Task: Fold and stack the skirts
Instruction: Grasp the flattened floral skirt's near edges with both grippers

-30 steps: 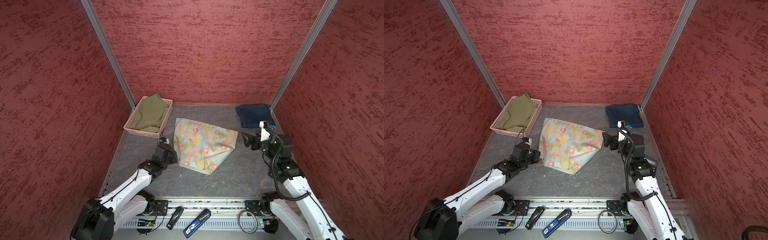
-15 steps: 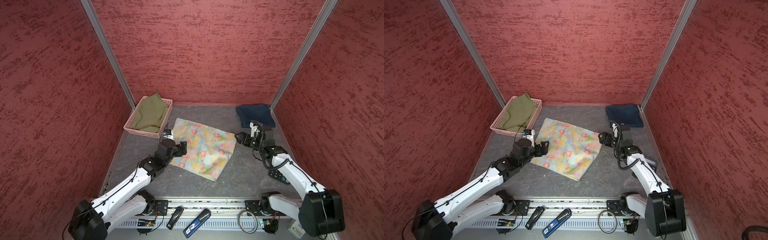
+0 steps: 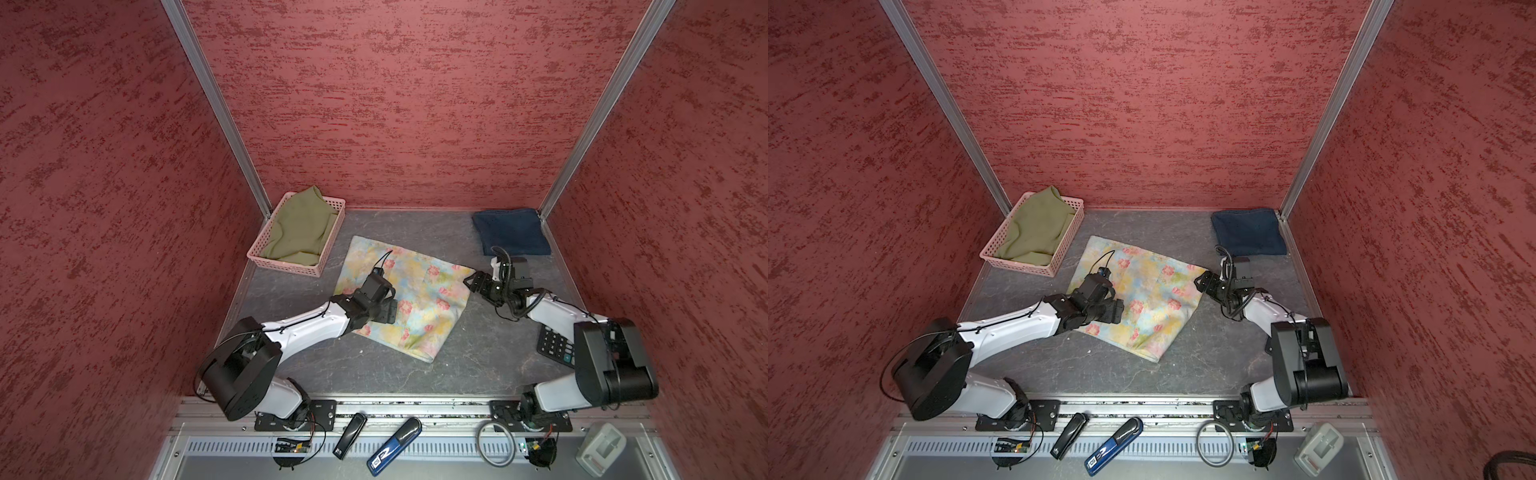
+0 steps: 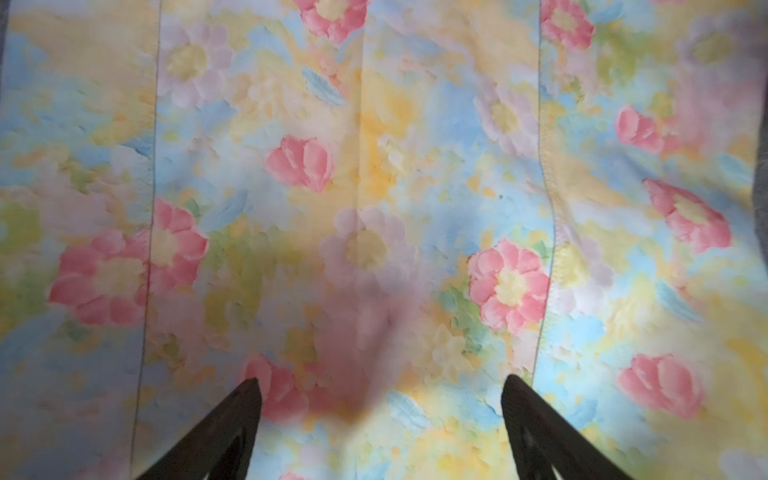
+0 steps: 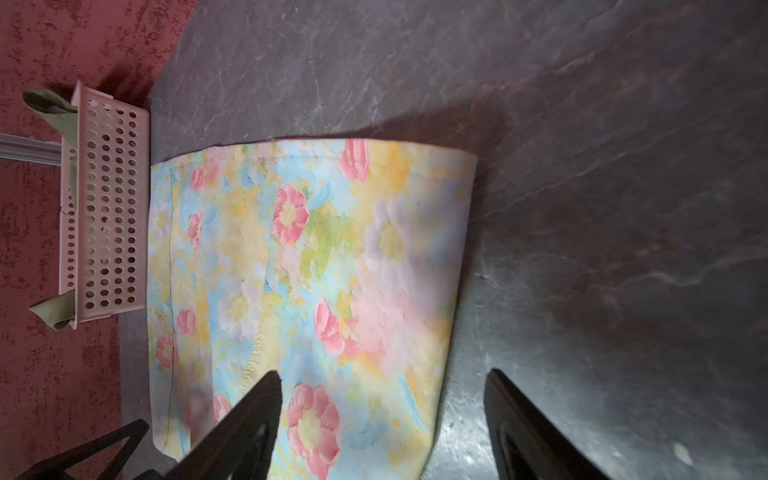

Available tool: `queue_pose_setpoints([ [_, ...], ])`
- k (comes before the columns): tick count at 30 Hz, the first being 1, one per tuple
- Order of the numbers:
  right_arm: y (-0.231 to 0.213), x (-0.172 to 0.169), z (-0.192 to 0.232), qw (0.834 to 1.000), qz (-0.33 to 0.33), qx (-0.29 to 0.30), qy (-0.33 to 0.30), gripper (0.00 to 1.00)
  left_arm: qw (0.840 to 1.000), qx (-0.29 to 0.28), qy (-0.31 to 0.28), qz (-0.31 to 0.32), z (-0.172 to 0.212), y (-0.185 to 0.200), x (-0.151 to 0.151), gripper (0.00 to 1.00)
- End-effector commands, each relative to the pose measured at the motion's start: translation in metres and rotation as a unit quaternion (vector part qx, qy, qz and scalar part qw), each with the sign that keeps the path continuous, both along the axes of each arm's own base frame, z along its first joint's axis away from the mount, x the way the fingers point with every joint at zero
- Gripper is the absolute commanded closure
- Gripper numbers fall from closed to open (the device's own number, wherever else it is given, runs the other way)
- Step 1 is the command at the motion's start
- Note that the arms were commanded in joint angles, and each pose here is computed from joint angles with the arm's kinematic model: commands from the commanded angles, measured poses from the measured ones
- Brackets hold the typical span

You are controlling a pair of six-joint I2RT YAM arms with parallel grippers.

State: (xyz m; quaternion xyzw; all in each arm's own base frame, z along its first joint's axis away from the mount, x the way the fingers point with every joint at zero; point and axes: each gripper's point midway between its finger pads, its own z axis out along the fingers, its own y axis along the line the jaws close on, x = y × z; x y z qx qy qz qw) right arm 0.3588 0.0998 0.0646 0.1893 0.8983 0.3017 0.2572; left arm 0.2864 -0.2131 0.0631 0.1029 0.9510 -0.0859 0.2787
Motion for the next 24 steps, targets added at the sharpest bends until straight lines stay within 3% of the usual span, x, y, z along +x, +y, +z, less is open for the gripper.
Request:
queue_pose_setpoints([
  [1,0.005,0.007,0.002,0.999,-0.002,0.029,-0.021,0.25,1.000,0.028,0.002,-0.011,-0.004,-0.001,0.004,0.10],
  [8,0.009,0.013,-0.025,0.999,0.008,0.032,-0.014,0.33,0.999,0.047,0.009,-0.015,-0.014,0.000,0.009,0.11],
  [12,0.013,0.015,-0.031,0.999,0.010,0.047,-0.022,0.48,0.998,0.054,0.022,-0.007,-0.023,0.008,0.010,0.12],
  [13,0.012,0.015,-0.031,0.998,0.008,0.048,-0.025,0.53,0.998,0.054,0.024,-0.004,-0.025,0.009,0.011,0.12],
  [18,0.004,0.020,-0.027,0.999,-0.001,0.021,-0.038,1.00,0.997,0.056,0.046,-0.005,-0.038,0.008,0.010,0.14],
  [24,-0.012,0.039,-0.017,0.999,0.003,-0.022,-0.038,1.00,0.996,0.053,0.070,-0.018,-0.047,-0.006,-0.006,0.16],
])
